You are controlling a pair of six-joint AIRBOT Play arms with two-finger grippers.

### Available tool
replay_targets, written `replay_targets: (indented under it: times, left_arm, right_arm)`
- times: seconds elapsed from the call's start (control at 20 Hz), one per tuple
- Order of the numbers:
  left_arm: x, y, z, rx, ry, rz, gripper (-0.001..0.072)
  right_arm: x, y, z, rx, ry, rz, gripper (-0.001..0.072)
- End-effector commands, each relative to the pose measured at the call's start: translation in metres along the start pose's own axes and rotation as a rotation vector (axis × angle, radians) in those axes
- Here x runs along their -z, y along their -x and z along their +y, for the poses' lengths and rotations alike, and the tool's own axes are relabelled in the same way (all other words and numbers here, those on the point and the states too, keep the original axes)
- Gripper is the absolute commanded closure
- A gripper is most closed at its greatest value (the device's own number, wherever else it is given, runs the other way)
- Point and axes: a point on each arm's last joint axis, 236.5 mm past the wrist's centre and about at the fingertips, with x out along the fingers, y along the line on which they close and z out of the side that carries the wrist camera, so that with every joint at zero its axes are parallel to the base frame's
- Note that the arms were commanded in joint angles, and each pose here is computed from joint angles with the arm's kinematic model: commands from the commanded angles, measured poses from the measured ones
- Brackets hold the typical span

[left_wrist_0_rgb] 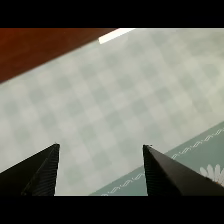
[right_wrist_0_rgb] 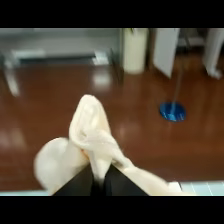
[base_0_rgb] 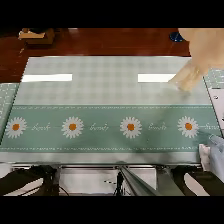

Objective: Fold the shirts.

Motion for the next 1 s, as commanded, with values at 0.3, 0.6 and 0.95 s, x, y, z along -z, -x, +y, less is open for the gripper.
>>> replay_targets:
  times: [0.3, 0.6, 0.95]
  left_arm:
    - [0.009, 0.129, -0.018, -0.015, 0.006, -0.202, 0.0096]
    - [0.026, 0.116, -0.018, -0.005, 0.073, -0.119, 0.0096]
    - [0.026, 0.112, -0.017, -0.005, 0.074, -0.110, 0.0096]
  right_arm:
    - [-0.047, 0.139, -0.011, 0.043, 0.082, -0.127, 0.0686]
    - [0.002, 0.129, 0.073, -0.313, -0.055, 0.089, 0.0686]
    - [0.166, 0.089, 0.228, -0.754, 0.055, 0.714, 0.0686]
